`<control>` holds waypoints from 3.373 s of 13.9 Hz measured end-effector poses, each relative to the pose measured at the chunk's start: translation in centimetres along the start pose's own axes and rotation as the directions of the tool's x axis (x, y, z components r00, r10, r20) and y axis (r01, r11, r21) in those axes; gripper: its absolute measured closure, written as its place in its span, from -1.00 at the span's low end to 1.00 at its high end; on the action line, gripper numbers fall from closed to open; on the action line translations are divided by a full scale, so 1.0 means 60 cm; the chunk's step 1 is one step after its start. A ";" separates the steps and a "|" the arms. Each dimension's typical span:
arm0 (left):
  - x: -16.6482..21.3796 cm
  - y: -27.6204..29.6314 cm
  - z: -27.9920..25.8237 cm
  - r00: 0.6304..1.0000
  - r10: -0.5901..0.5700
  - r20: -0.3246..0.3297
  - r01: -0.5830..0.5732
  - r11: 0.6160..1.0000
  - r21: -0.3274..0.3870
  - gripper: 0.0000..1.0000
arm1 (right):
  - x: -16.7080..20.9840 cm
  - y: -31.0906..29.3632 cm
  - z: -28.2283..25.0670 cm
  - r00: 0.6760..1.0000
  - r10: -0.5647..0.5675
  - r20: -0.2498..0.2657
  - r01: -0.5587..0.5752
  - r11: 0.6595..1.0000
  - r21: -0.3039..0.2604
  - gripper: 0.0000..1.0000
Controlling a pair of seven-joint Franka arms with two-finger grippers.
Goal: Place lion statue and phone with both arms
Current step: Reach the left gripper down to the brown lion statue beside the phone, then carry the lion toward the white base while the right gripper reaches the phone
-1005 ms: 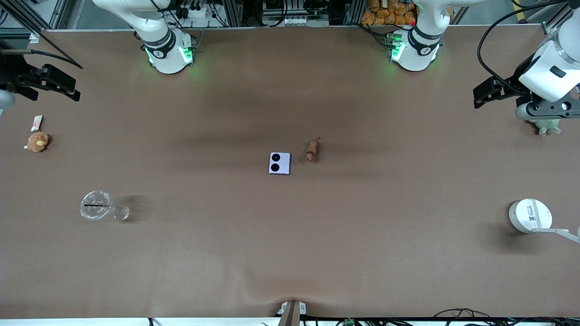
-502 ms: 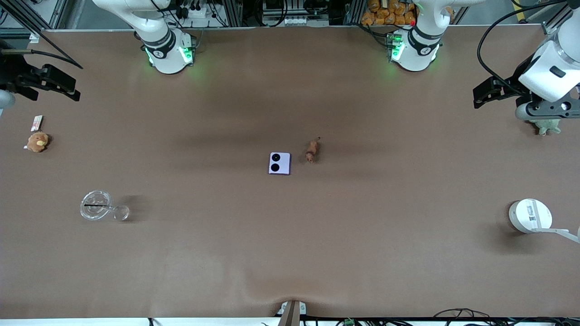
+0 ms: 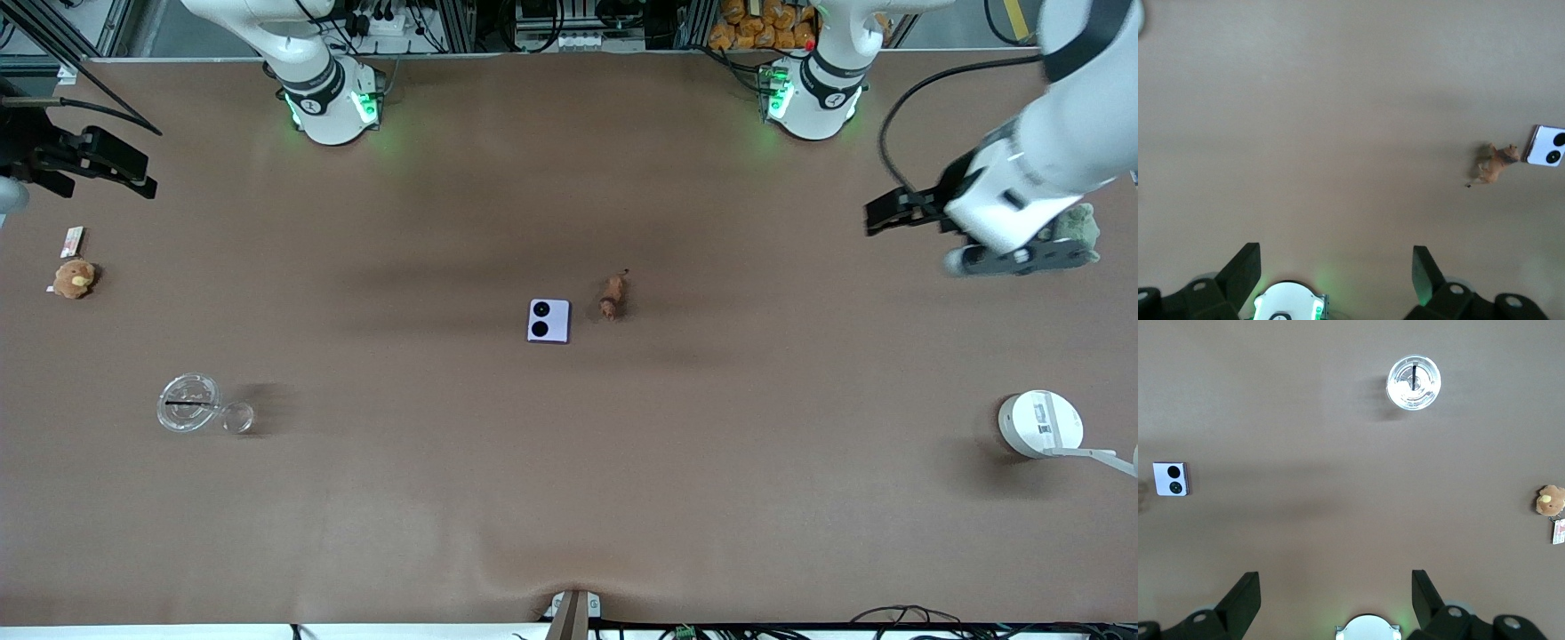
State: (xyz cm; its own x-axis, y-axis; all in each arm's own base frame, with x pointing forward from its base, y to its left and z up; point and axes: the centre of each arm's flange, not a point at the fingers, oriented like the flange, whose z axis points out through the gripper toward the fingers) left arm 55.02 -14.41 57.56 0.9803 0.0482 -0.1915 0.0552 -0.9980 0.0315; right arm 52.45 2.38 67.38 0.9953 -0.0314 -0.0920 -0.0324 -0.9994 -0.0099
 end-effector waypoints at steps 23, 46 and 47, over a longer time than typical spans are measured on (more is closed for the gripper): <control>-0.056 0.573 0.604 0.988 0.104 -0.115 -0.075 0.969 0.234 -1.00 | 0.102 0.015 0.154 0.985 0.020 0.171 -0.025 0.999 0.031 -1.00; 0.043 0.492 0.496 0.986 -0.035 -0.164 0.062 0.985 0.163 0.25 | 0.134 -0.241 0.220 0.987 0.090 0.135 -0.105 0.988 0.110 -1.00; 0.063 0.459 0.441 0.980 -0.075 -0.183 0.102 0.984 0.147 0.25 | 0.136 -0.261 0.230 0.987 0.092 0.132 -0.107 0.988 0.109 -1.00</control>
State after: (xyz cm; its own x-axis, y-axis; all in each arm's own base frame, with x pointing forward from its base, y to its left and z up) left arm 55.23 -42.81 31.73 0.9916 0.1293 -0.0104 0.1268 -0.9830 -0.1328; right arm 59.81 17.97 53.04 0.9671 -0.1212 -0.2235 -0.1481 -0.9830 -0.1081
